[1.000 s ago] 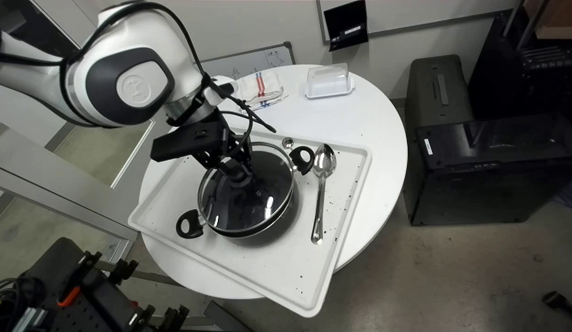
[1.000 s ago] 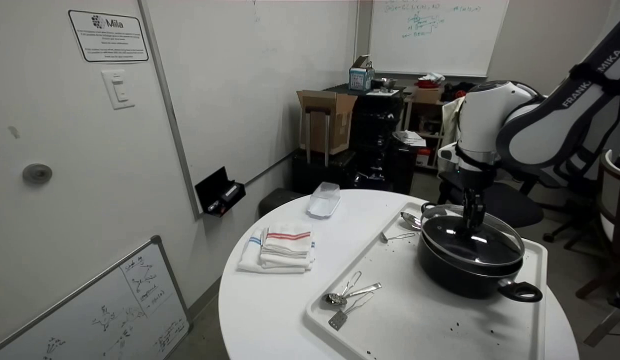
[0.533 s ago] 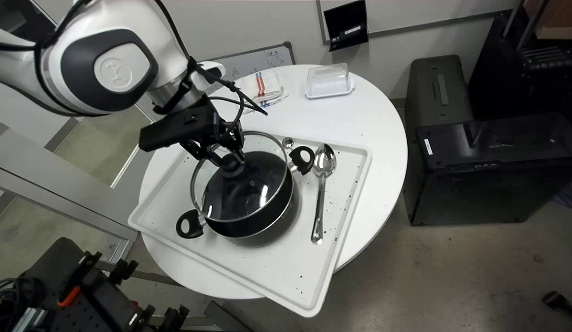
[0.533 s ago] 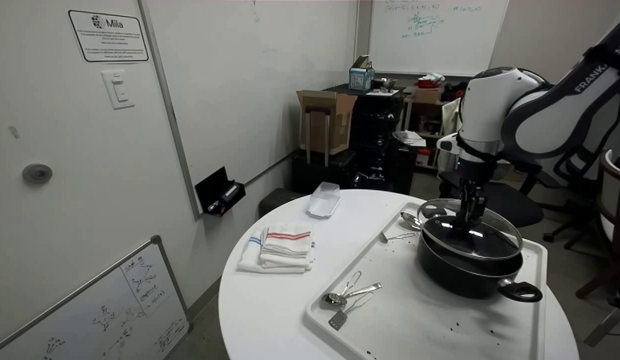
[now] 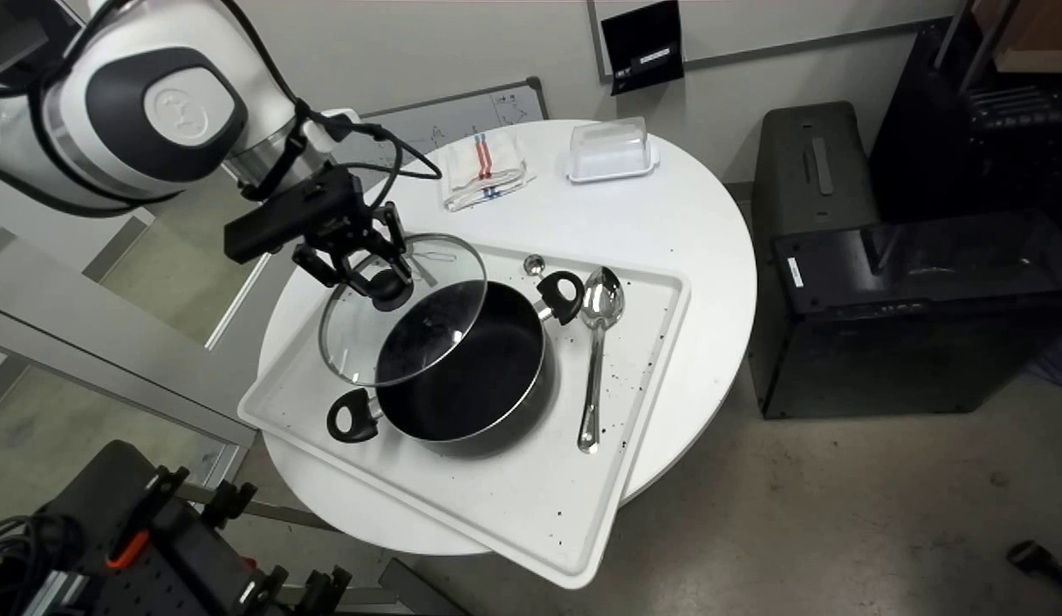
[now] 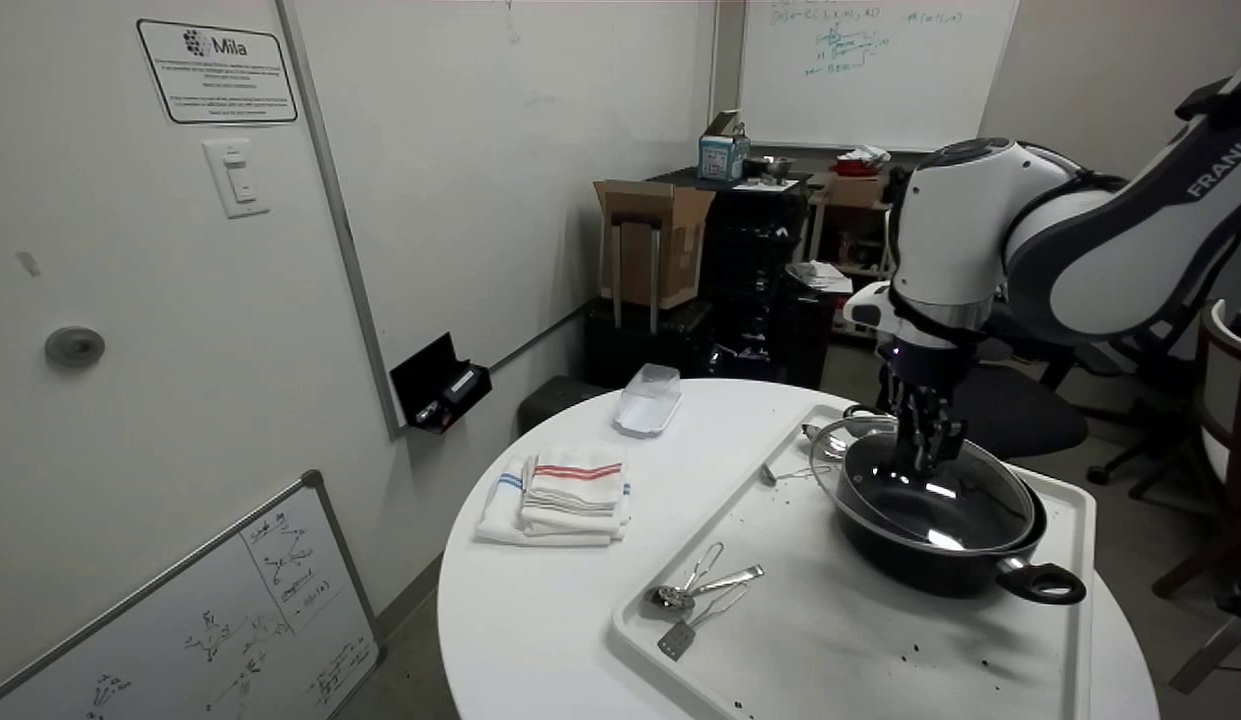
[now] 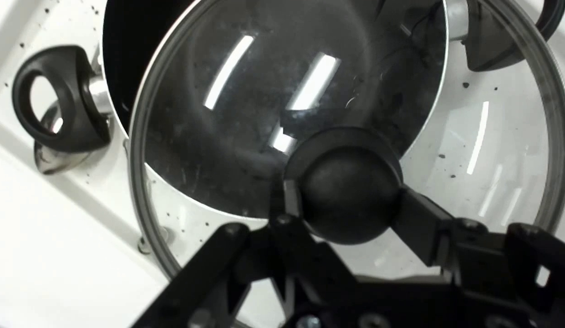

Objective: Remove the glass lid from the pot and put it on the white tray

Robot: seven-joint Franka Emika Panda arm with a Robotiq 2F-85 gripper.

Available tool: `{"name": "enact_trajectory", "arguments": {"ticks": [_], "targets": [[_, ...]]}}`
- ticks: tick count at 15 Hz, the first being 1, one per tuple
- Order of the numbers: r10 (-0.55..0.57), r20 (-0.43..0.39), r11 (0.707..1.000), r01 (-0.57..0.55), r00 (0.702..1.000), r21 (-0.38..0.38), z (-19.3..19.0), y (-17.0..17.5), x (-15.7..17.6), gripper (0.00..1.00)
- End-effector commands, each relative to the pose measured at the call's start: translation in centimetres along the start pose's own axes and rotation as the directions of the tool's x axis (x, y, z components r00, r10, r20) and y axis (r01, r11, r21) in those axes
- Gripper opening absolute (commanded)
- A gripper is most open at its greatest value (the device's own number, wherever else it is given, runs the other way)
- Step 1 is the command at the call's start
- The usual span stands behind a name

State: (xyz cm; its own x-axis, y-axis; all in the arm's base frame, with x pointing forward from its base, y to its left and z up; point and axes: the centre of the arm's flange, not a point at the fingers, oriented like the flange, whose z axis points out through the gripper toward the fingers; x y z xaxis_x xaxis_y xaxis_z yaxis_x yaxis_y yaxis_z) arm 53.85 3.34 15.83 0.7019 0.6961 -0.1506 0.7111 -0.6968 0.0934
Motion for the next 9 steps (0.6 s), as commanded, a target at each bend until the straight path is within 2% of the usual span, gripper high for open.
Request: {"name": "enact_trajectory", "arguments": {"ticks": [1, 6, 9], "targets": [[-0.130, 0.032, 0.989, 0.132, 0.991, -0.061, -1.6, -3.6, 3.0, 0.26], [-0.319, 0.078, 0.937, 0.327, 0.944, -0.125, -0.9, -10.2, 7.0, 0.26], [-0.393, 0.090, 0.903, 0.403, 0.915, -0.148, -0.2, -13.1, 8.5, 0.26]]}}
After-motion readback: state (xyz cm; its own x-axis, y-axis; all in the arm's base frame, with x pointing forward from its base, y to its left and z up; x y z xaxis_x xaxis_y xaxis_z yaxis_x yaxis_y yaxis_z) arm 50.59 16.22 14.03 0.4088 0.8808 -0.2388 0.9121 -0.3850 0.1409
